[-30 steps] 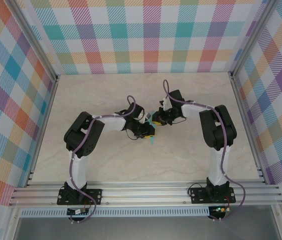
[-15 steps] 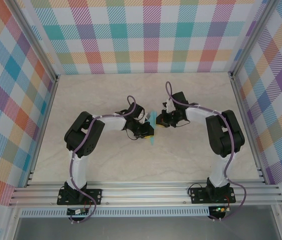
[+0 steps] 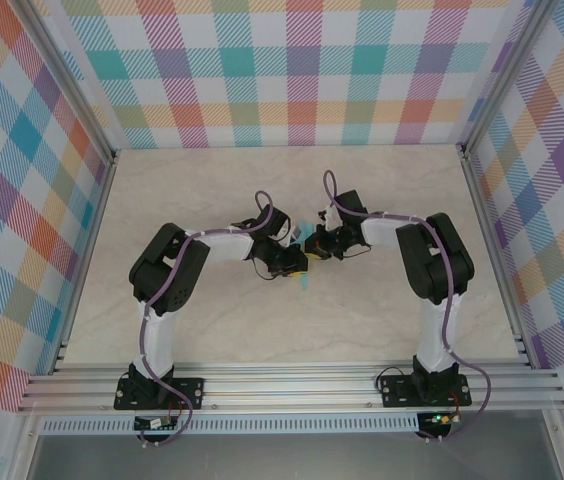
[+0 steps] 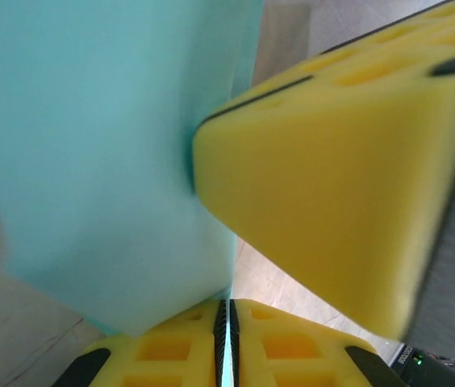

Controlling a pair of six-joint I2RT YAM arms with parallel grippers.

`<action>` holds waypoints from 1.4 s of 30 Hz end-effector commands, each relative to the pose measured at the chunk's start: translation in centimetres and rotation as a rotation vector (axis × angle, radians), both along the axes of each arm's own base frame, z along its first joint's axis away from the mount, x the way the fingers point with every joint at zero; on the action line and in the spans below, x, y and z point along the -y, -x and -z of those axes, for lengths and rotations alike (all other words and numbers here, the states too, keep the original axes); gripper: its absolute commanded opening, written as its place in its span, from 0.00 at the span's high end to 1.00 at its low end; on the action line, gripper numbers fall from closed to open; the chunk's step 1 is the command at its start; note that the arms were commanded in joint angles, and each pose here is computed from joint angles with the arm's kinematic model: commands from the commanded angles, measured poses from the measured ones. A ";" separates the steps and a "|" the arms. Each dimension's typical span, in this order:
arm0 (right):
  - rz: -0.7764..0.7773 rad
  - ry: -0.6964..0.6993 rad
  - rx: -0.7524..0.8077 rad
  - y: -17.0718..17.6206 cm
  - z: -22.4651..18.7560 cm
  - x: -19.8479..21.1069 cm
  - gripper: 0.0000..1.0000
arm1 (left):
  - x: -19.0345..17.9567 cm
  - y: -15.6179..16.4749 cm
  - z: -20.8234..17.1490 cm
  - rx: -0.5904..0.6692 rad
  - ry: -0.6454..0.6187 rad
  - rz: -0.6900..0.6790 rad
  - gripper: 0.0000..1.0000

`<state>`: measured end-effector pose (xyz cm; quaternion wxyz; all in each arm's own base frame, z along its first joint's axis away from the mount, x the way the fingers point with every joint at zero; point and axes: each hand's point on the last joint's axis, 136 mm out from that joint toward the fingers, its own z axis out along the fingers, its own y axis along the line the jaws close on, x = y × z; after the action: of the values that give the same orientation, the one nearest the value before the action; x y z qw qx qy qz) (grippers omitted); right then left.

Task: Fold a paper plane with a square sheet of paper (fold left side to right side)
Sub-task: Fold the wing for the fifth time at the center of the table.

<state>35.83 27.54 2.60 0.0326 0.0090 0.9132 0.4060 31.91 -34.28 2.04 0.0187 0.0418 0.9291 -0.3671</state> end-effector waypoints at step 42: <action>0.053 0.072 0.226 -5.7 -3.8 2.5 0.96 | -1.9 2.3 3.7 -0.086 -0.135 0.004 0.90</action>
<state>43.21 24.54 3.78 0.1461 0.0117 0.9300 0.3372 31.87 -34.27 1.97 0.0193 0.0418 0.9304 -0.3636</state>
